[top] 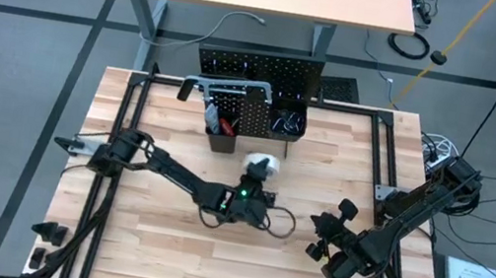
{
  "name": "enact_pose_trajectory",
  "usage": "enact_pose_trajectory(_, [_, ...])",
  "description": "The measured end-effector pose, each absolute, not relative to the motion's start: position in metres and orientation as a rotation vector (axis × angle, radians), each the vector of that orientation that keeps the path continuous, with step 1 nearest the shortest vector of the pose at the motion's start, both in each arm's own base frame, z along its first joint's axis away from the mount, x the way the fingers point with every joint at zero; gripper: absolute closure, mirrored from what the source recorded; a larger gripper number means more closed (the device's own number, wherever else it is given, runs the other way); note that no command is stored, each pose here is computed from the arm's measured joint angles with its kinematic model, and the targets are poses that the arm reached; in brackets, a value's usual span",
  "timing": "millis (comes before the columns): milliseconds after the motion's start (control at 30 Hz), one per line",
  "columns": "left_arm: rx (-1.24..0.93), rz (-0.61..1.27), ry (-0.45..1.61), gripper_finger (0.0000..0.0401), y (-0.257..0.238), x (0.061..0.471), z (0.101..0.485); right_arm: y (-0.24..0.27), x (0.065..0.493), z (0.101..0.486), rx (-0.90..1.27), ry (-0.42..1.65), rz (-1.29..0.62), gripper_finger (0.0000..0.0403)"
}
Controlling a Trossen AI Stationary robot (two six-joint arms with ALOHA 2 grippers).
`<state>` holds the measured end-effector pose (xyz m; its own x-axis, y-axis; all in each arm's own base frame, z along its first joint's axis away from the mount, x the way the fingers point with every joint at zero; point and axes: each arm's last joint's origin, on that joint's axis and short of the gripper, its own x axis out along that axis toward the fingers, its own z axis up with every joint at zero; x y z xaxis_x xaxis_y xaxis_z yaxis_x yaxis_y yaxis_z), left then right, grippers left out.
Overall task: Hang tools onto peg board
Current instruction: Hang the white tape on the peg board
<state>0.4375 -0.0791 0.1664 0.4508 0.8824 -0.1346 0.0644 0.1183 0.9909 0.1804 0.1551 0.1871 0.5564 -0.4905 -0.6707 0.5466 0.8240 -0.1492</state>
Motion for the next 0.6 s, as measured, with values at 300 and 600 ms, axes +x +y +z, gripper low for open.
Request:
enact_pose_trajectory(300, [1.318, 0.801, 0.832, 0.0332, -0.048, 0.441, 0.180, 0.153, 0.183, 0.188, 0.078, 0.738, -0.627, 0.0403])
enact_pose_trajectory(600, [1.313, 0.816, 0.799, 0.0332, -0.020, 0.445, 0.186, 0.153, 0.183, 0.188, 0.078, 0.737, -0.627, 0.0403])
